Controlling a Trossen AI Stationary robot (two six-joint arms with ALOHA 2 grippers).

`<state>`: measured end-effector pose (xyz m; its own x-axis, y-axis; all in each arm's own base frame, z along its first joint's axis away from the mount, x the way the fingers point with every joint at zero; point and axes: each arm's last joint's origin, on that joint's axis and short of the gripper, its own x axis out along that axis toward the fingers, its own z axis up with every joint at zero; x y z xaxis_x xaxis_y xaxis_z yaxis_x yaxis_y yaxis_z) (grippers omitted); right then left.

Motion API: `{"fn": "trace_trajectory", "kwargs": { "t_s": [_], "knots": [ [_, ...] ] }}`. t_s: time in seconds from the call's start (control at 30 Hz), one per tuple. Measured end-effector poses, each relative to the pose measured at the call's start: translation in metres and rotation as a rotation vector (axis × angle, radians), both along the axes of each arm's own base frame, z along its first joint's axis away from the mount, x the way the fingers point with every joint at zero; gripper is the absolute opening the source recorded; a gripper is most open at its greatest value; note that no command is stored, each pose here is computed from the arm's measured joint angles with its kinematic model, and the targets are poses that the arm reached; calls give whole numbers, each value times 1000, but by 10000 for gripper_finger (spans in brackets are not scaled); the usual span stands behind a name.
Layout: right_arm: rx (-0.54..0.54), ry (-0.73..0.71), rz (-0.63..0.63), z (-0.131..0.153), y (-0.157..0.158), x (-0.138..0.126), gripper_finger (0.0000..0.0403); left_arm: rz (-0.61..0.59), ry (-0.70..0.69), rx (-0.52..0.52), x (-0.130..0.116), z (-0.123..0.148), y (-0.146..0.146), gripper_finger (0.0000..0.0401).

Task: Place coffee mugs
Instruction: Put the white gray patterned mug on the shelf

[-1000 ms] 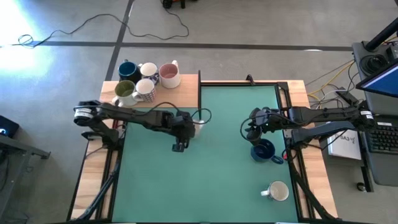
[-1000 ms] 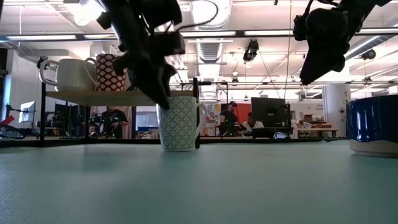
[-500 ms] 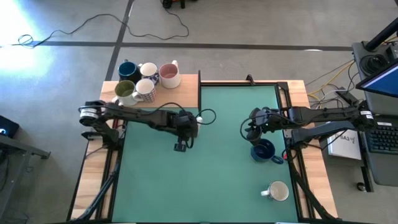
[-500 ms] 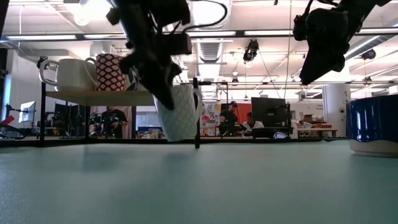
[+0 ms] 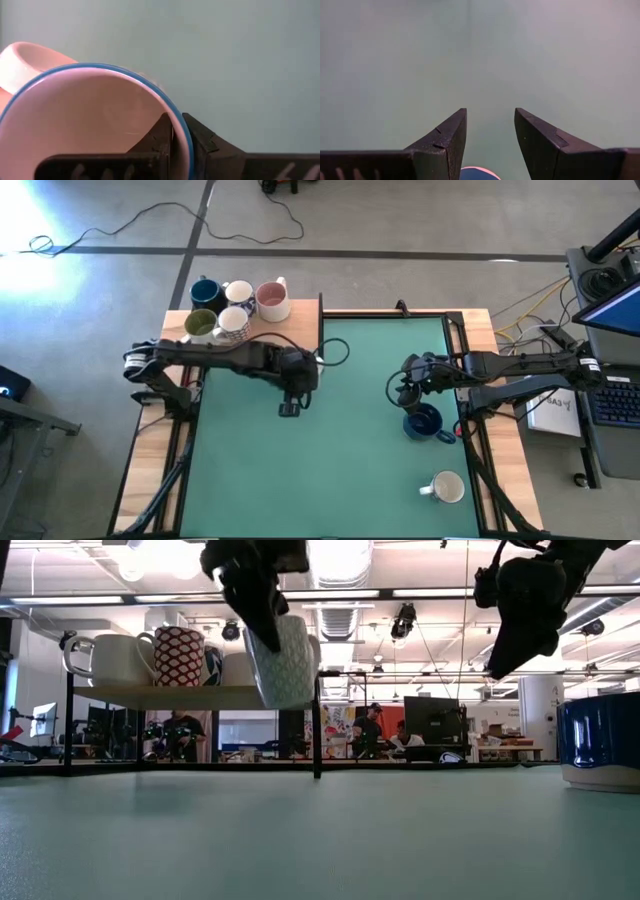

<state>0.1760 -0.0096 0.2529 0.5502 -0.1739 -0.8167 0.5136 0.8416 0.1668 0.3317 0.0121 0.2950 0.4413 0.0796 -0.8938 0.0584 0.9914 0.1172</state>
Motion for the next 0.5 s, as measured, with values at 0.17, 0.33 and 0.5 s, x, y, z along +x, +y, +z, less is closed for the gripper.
{"fn": "trace_trajectory", "kwargs": {
  "t_s": [0.17, 0.33, 0.5],
  "knots": [
    [-7, -1, 9, 0, 0, 0, 155, 13, -17, -1, -1, 25, 4, 8],
    [-7, 1, 10, 0, 0, 0, 155, 60, -26, 10, -6, 45, 16, 12],
    [-5, -1, 8, 0, 0, 0, 155, 134, 32, 56, -14, 48, 36, 12]
  ]
}}
